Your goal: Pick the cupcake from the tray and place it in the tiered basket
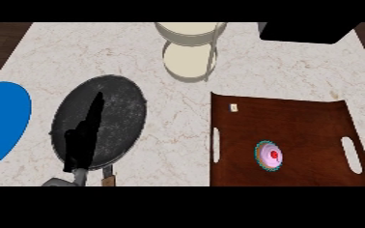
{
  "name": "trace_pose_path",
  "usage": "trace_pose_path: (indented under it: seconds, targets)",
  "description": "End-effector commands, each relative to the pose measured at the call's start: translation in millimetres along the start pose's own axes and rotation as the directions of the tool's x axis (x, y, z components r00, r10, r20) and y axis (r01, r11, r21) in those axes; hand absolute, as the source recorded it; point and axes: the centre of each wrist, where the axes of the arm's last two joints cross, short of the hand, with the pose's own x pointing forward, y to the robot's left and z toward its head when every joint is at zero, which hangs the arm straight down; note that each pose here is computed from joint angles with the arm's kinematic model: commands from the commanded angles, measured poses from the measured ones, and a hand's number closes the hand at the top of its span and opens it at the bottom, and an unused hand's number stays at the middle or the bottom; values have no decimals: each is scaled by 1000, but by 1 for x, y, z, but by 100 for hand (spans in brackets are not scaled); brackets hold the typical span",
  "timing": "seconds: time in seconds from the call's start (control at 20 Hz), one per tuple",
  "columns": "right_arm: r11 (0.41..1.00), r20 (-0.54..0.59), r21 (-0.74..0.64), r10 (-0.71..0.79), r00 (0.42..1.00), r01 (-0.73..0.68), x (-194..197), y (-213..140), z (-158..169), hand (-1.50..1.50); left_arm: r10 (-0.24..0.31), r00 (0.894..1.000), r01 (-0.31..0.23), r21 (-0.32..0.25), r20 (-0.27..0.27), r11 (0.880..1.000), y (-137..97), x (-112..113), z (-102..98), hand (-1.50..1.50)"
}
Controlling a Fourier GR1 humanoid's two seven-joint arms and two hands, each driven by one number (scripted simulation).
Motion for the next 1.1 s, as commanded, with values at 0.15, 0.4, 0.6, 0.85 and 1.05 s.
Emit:
trace_pose_path:
  seconds: [0.15,0.4,0.6,0.85,1.05]
  targets:
    - [985,-115,8,174,978,-174,20,1,6,-150,-7,998,5,-31,-65,1000,-13,-11,3,0]
    - [971,-174,47,240,955,-236,37,12,6,-150,-12,998,10,-47,-54,999,-22,-11,8,0]
    - [973,-164,70,227,960,-218,56,33,14,-150,-9,998,8,-24,-64,1000,-11,-8,3,0]
    - [962,-173,100,268,948,-254,81,55,12,-150,0,997,-3,-36,-82,999,-16,-8,3,0]
    - [927,-208,169,366,907,-336,84,80,17,-150,-25,997,23,-27,-78,999,-8,-15,9,0]
